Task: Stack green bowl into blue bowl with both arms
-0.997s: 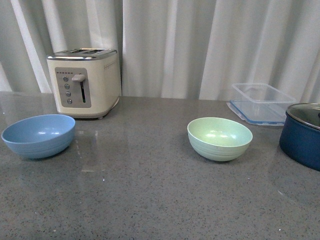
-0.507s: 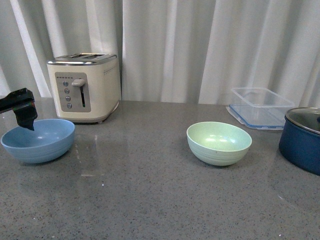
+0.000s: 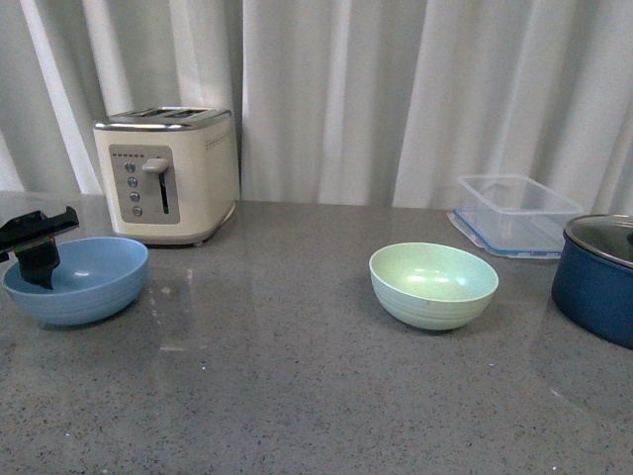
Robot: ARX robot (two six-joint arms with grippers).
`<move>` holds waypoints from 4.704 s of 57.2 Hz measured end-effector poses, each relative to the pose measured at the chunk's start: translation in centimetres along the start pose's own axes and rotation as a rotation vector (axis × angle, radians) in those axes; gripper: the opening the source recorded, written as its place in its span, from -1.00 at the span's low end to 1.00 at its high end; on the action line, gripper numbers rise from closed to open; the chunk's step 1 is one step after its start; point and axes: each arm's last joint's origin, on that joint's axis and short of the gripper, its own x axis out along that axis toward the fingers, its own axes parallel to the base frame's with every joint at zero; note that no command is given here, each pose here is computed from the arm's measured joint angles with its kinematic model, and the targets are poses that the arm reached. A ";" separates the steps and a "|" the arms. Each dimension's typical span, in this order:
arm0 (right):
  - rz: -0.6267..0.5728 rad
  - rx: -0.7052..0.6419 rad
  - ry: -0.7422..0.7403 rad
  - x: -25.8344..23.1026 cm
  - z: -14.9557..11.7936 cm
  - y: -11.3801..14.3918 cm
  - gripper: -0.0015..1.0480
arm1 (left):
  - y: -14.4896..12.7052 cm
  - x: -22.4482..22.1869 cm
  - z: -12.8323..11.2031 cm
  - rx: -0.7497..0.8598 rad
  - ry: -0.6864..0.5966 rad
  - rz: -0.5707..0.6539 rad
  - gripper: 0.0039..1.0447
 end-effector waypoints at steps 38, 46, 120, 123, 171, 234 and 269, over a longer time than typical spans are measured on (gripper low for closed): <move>0.000 0.000 0.000 0.0 0.0 0.0 0.81 | -1.8 -3.5 0.7 0.043 -0.038 -0.087 -0.94; 0.000 0.000 0.000 0.0 0.0 0.0 0.81 | -3.3 -5.8 1.1 0.073 -0.078 -0.149 -0.94; 0.000 0.000 0.000 0.0 0.0 0.0 0.81 | -14.0 -1.4 -6.3 0.309 0.091 -0.263 -0.17; 0.000 0.000 0.000 0.0 0.0 0.0 0.81 | -14.2 -1.7 -6.1 0.309 0.084 -0.282 0.04; 0.000 0.000 0.000 0.0 0.0 0.0 0.81 | -3.2 -16.2 -8.0 0.378 -0.712 -0.353 0.25; 0.000 0.000 0.000 0.0 0.0 0.0 0.81 | 7.2 -17.1 -20.0 0.403 -0.687 -0.331 -0.93; 0.000 0.000 0.000 0.0 0.0 0.0 0.81 | 8.4 -18.4 -21.8 0.400 -0.714 -0.338 -0.93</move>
